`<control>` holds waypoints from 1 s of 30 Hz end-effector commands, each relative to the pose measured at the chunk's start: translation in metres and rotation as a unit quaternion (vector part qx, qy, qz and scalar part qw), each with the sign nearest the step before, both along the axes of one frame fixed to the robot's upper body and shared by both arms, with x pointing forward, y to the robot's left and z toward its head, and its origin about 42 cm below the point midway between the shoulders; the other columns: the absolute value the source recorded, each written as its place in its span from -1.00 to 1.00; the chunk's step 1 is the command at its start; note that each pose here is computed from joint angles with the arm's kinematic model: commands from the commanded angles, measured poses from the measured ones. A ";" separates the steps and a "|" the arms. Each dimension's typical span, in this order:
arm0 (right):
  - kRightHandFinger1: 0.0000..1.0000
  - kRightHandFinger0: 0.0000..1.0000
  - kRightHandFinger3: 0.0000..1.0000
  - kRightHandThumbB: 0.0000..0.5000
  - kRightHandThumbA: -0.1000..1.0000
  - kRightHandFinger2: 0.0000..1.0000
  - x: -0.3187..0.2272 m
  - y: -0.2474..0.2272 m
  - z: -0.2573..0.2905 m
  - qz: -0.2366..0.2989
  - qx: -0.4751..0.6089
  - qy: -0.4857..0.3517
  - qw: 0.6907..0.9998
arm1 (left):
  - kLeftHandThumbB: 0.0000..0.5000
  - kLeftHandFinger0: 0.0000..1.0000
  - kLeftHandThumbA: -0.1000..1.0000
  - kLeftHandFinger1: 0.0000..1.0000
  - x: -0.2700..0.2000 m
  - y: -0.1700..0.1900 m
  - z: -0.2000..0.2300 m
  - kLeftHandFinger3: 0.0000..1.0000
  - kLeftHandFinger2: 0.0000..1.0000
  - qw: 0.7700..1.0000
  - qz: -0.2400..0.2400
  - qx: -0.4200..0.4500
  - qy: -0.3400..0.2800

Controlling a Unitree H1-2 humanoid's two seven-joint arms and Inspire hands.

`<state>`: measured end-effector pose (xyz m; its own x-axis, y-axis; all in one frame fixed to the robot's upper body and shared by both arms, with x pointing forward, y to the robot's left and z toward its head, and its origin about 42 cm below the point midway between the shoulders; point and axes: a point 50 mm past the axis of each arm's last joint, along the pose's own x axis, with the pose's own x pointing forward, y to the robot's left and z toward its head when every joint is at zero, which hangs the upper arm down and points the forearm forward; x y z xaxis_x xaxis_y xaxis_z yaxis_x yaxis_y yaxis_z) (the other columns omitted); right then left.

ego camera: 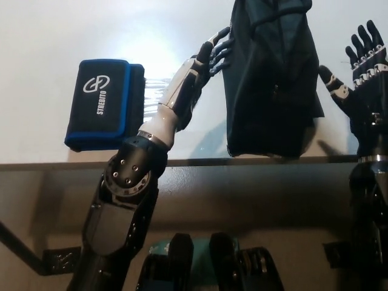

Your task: Use both hands to pick up the lunch bag on the right hand side and smoothly move it near the note book on the left hand side

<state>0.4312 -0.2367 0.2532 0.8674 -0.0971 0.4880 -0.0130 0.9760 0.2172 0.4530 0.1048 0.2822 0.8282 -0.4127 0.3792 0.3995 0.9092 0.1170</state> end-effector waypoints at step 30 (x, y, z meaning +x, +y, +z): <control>1.00 1.00 1.00 -0.04 1.00 1.00 0.081 0.022 -0.026 0.061 0.194 0.081 0.976 | 0.54 1.00 1.00 1.00 0.095 -0.021 -0.004 1.00 1.00 0.993 0.054 0.089 0.056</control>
<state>0.4938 -0.2300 0.1911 0.9753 -0.1520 0.1600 0.0369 0.8272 0.5607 0.5379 0.1017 0.2437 0.9284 -0.3595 0.0941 0.3374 0.9217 0.1916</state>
